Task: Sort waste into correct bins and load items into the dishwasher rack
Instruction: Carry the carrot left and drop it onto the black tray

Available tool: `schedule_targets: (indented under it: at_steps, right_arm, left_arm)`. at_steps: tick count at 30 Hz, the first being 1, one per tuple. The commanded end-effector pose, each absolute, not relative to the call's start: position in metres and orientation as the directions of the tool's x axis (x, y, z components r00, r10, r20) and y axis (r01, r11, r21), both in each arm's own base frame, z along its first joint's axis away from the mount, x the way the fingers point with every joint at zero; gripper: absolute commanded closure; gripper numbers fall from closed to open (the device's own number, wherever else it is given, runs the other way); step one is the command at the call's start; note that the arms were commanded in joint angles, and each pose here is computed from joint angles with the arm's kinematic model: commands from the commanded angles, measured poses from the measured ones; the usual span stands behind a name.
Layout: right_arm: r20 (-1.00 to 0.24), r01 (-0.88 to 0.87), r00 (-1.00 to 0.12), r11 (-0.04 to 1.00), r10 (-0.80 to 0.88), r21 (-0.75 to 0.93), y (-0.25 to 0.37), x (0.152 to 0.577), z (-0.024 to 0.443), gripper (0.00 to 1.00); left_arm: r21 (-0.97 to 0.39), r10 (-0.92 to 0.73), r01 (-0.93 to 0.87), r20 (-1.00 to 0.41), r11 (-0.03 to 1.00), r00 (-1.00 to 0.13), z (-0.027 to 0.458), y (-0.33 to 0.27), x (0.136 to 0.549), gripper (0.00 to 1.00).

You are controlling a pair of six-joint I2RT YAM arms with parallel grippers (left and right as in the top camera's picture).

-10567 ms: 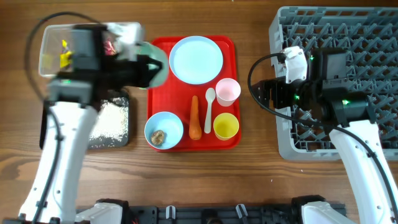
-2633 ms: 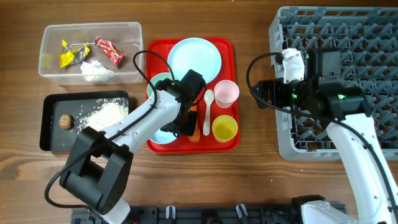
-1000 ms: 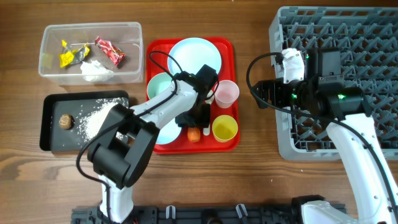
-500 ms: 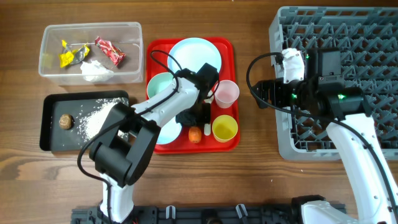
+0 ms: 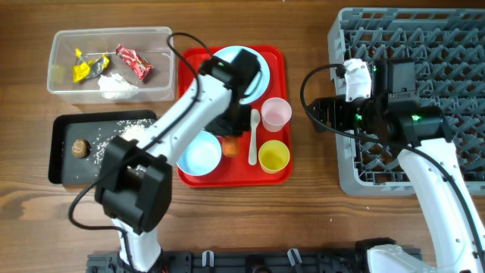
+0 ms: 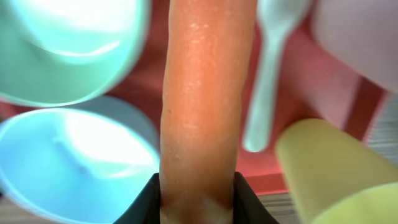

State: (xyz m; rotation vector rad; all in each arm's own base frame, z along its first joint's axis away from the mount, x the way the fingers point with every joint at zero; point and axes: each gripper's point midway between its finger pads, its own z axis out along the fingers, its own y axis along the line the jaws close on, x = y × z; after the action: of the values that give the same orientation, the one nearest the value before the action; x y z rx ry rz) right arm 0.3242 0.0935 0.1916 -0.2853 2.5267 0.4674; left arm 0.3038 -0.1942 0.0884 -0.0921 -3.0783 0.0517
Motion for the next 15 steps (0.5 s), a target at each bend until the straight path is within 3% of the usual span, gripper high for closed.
schedule_targets:
  at_steps: [1,15]
  right_arm:
    - [-0.553,-0.279,-0.828,0.923,-0.093,0.264,0.092,0.329,0.193,0.00]
    - [-0.551,-0.279,-0.829,0.924,-0.093,0.264,0.091,0.328,0.193,0.00]
  left_arm:
    - [0.037,-0.021,-0.021,-0.011,0.999,-1.000,0.113,-0.146,0.324,0.93]
    - [0.181,-0.382,-0.378,-0.010,0.908,-0.924,0.116,0.025,0.342,0.91]
